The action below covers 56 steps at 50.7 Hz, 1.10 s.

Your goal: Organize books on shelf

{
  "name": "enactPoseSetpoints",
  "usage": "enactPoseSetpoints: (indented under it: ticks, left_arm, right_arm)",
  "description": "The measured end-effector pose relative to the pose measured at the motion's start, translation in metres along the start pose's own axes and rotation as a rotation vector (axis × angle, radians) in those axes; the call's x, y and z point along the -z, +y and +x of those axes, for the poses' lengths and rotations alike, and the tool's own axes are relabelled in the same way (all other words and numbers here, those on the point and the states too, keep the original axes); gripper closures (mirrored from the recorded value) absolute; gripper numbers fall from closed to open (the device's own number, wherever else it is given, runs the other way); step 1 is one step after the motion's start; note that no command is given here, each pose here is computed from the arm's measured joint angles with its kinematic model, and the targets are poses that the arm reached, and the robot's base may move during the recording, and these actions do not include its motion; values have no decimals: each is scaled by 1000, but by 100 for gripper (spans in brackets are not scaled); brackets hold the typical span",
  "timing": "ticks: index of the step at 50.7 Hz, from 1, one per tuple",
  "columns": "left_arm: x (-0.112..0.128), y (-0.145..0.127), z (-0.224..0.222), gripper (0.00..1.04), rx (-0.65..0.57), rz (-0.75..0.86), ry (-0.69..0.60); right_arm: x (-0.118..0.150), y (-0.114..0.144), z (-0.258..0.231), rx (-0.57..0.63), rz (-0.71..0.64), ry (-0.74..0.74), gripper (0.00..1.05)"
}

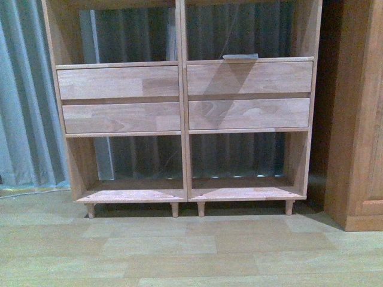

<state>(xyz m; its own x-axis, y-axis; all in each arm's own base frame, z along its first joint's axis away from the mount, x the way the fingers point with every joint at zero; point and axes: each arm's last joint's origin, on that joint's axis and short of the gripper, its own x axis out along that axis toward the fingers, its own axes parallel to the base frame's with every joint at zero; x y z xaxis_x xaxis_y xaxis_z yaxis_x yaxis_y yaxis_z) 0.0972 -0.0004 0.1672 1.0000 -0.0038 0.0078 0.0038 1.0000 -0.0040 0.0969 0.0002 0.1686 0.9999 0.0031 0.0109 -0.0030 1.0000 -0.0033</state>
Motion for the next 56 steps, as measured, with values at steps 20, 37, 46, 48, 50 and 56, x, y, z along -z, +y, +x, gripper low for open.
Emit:
enactPoseSetpoints:
  ticks: [20, 37, 46, 48, 50, 56]
  left_arm:
    - [0, 0, 0, 7, 0, 0, 0]
    - [0, 0, 0, 7, 0, 0, 0]
    - [0, 0, 0, 7, 0, 0, 0]
    - [0, 0, 0, 7, 0, 0, 0]
    - [0, 0, 0, 7, 0, 0, 0]
    - [0, 0, 0, 7, 0, 0, 0]
  right_arm:
    - [0, 0, 0, 0, 0, 0, 7]
    - [0, 0, 0, 0, 0, 0, 7]
    - [0, 0, 0, 0, 0, 0, 7]
    - [0, 0, 0, 0, 0, 0, 7]
    - [0, 0, 0, 0, 0, 0, 7]
    - [0, 0, 0, 0, 0, 0, 7]
